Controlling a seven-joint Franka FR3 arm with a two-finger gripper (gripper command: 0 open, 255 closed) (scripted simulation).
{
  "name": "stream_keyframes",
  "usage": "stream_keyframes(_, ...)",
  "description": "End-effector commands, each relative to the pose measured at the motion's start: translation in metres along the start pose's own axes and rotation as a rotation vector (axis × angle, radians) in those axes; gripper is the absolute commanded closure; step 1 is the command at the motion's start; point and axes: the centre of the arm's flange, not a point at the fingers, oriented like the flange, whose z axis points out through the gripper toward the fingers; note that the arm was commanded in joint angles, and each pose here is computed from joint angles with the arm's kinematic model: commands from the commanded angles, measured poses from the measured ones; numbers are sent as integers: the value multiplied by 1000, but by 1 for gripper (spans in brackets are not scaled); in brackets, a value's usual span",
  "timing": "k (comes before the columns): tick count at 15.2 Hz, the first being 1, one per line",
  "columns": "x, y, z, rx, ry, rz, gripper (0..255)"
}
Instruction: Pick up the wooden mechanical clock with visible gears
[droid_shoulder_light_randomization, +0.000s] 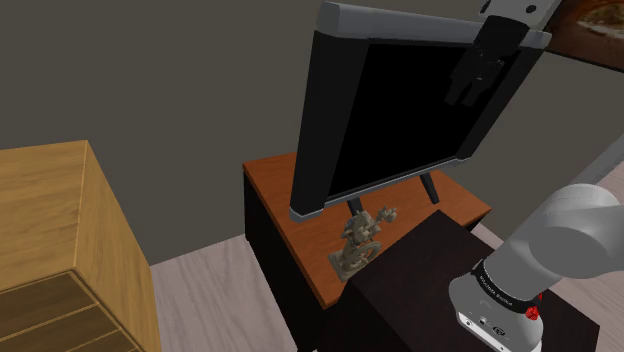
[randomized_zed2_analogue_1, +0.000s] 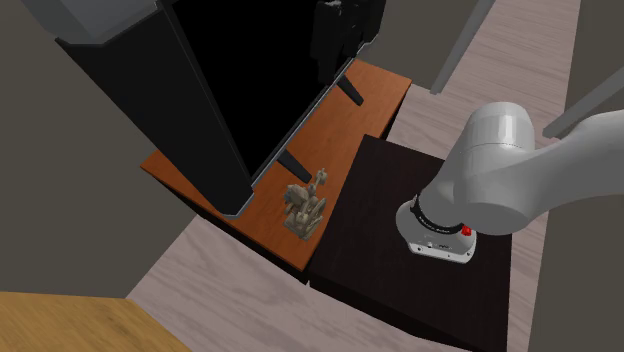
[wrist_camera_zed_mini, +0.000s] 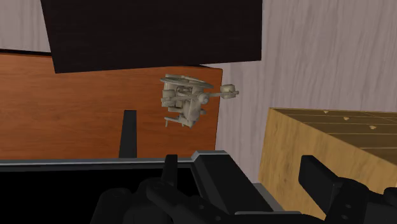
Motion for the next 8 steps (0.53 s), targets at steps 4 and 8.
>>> stream_keyframes(4, 9, -6, 39, -20, -5, 16, 0)
stream_keyframes(8, 21, -12, 90, -47, -11, 37, 0)
